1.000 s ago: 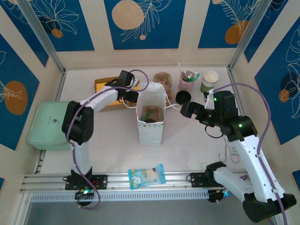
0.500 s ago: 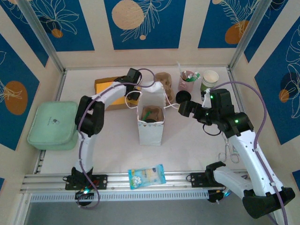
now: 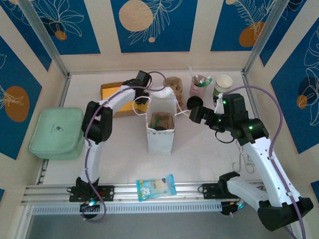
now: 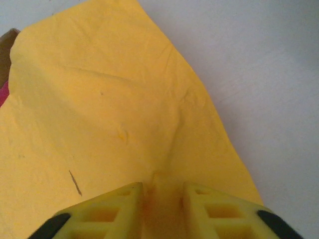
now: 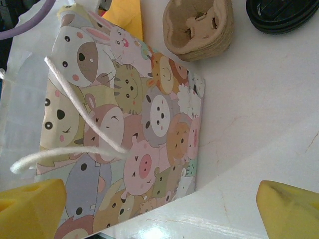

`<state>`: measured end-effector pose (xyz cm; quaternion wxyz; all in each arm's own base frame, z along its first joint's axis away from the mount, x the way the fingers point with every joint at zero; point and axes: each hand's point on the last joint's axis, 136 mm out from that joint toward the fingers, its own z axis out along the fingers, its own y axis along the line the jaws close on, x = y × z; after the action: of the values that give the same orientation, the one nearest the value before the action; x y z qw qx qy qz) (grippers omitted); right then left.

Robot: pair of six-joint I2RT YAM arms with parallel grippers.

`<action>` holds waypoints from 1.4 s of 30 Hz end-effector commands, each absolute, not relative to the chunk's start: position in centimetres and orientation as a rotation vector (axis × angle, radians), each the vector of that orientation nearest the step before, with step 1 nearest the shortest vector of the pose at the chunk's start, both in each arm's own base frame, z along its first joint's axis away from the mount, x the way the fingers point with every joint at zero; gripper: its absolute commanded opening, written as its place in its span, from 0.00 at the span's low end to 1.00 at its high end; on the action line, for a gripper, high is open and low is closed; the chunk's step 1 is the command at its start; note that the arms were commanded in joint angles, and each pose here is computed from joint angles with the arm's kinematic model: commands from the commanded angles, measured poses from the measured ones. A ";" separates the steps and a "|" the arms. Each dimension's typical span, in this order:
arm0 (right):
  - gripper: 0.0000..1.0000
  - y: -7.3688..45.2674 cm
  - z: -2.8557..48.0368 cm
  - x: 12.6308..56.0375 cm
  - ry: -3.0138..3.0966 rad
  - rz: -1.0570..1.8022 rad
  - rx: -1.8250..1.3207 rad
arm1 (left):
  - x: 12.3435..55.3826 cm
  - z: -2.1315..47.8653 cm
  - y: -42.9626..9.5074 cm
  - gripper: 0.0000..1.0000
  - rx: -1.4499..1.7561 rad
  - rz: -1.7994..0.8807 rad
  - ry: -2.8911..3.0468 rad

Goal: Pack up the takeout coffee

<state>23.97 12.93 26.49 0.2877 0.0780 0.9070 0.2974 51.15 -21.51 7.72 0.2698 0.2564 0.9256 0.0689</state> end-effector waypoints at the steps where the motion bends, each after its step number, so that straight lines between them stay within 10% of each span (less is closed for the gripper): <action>1: 0.98 13.2 27.7 24.2 2.396 0.803 0.194 | 51.2 7.8 -21.7 0.22 0.722 0.199 2.496; 42: 0.98 13.0 28.4 23.6 2.375 0.800 0.181 | 51.3 18.1 -19.2 0.01 0.595 0.202 2.330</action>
<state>23.98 13.07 27.37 0.2980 0.0726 0.9035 0.2993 51.57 -20.11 16.58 0.3431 0.2422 0.9043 0.0763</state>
